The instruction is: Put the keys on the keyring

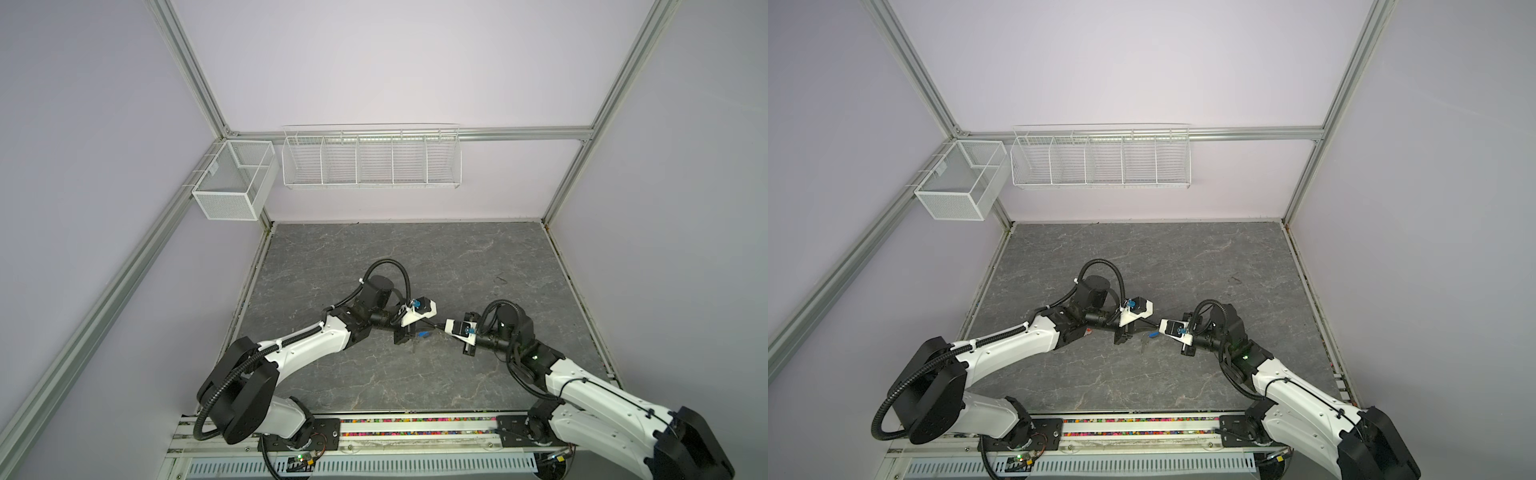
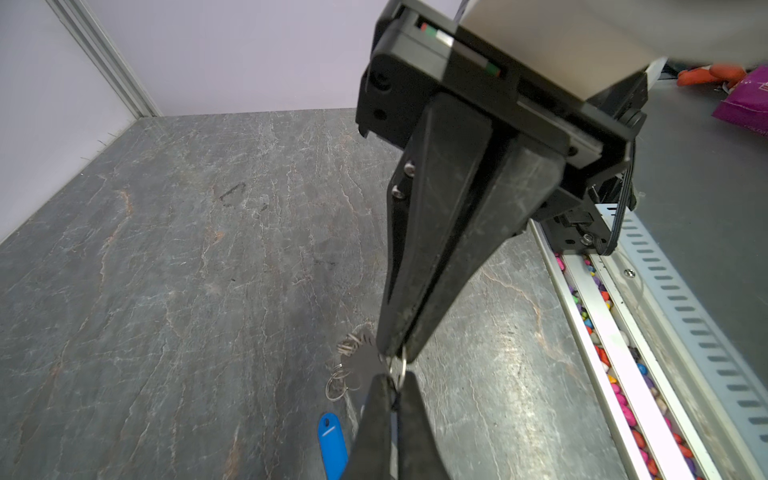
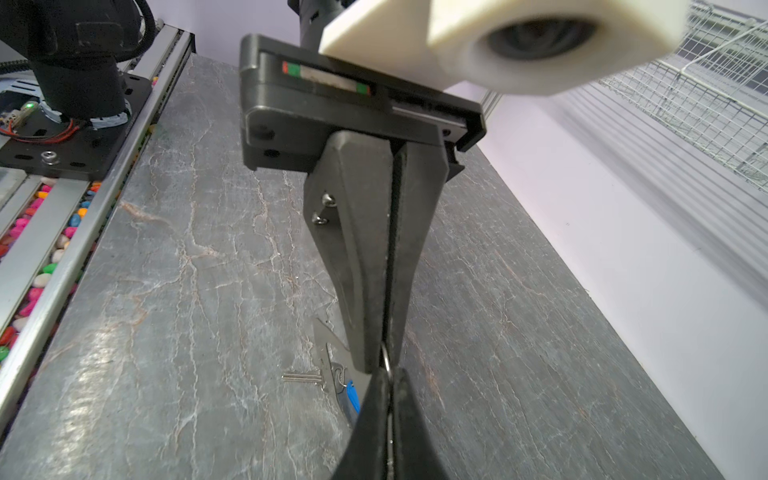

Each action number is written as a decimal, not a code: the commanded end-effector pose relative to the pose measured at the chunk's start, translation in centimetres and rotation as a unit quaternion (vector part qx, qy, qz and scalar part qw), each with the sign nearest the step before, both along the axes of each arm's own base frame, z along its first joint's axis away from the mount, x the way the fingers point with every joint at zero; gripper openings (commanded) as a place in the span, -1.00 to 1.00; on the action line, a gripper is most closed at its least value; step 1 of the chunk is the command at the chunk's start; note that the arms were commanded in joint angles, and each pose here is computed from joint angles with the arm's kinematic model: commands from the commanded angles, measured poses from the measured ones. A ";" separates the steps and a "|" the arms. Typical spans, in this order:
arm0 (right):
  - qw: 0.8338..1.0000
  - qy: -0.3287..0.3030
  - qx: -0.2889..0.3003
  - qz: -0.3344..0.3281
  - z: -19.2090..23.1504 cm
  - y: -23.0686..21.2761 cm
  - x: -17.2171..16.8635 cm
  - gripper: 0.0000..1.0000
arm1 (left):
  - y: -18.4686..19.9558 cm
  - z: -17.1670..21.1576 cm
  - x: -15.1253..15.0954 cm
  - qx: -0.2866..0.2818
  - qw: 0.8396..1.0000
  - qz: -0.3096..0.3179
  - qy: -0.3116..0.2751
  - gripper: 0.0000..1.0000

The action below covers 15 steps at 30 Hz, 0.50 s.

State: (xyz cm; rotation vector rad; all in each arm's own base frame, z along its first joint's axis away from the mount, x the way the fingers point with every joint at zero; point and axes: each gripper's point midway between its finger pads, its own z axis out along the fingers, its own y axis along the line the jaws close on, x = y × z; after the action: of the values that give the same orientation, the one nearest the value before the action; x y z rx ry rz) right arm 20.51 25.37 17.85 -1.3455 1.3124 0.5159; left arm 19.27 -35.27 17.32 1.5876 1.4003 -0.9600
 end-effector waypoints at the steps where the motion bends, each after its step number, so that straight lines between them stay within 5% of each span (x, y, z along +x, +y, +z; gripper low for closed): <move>1: 0.999 -0.024 0.027 -0.017 2.4 -0.5 0.8 -0.85 | 0.8 -0.8 0.2 0.027 0.999 0.015 0.009 -1.00; 10: 0.999 -0.020 0.026 -0.024 2.5 -1.0 1.0 -0.84 | 0.8 -0.8 0.5 0.031 0.999 0.026 0.014 -1.00; 15: 1.000 0.010 -0.004 0.011 1.5 -0.4 0.2 -0.68 | 0.5 -0.1 1.1 0.038 0.998 0.051 -0.001 -1.00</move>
State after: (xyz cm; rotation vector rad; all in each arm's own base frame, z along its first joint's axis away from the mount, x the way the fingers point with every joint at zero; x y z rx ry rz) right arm 21.19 24.56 19.13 -1.3182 1.3227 0.5016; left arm 19.76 -34.51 15.83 1.5781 1.5202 -0.9061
